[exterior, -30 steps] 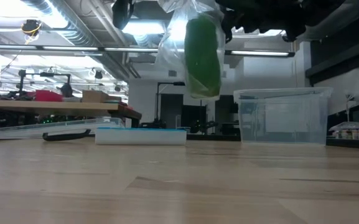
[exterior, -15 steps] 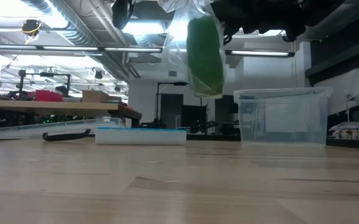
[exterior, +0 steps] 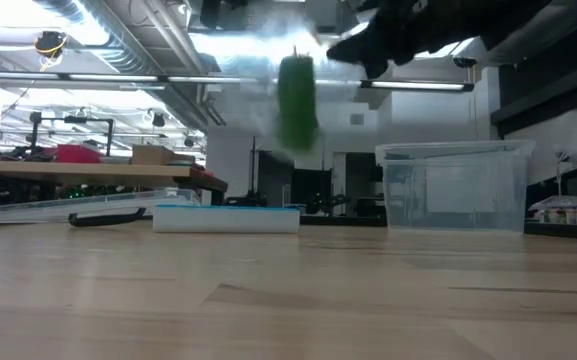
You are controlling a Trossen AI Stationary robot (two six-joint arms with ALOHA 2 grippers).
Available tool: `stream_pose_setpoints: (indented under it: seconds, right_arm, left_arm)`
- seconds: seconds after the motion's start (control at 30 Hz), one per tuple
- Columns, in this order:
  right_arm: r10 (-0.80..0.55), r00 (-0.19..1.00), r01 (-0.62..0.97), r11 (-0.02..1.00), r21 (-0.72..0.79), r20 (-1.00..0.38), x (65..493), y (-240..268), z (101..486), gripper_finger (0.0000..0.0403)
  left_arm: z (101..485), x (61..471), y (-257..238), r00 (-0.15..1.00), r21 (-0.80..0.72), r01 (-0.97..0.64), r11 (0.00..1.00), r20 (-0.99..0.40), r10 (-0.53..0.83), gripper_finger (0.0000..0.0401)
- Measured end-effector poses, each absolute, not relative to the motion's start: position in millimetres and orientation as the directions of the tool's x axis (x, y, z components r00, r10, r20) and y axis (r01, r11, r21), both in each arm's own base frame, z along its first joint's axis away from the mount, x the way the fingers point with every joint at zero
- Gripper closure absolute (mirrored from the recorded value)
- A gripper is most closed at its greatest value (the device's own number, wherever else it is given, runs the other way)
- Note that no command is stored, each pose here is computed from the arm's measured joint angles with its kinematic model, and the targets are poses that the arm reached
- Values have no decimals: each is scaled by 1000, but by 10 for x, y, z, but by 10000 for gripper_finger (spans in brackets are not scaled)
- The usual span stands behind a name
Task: Roll bandage
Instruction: Close the transparent zip bag
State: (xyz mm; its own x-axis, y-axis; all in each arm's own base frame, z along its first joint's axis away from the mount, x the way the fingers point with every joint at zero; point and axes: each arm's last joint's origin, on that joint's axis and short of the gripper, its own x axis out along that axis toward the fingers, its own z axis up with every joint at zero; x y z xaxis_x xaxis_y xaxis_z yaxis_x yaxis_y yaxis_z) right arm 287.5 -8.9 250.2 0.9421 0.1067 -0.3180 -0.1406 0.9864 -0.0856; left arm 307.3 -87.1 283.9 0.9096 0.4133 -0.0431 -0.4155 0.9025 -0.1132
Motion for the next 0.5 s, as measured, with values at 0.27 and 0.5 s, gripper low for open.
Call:
stream_pose_setpoints:
  seconds: [0.27,0.5]
  right_arm:
    - [-53,961,9,987,-160,-272,2742,-129,2680,399]
    - [-110,957,57,978,-201,-267,2529,-136,2847,398]
  left_arm:
    - [2861,3081,-838,906,-73,-424,903,-29,423,260]
    - [2857,3048,-953,921,-25,-388,921,-32,387,247]
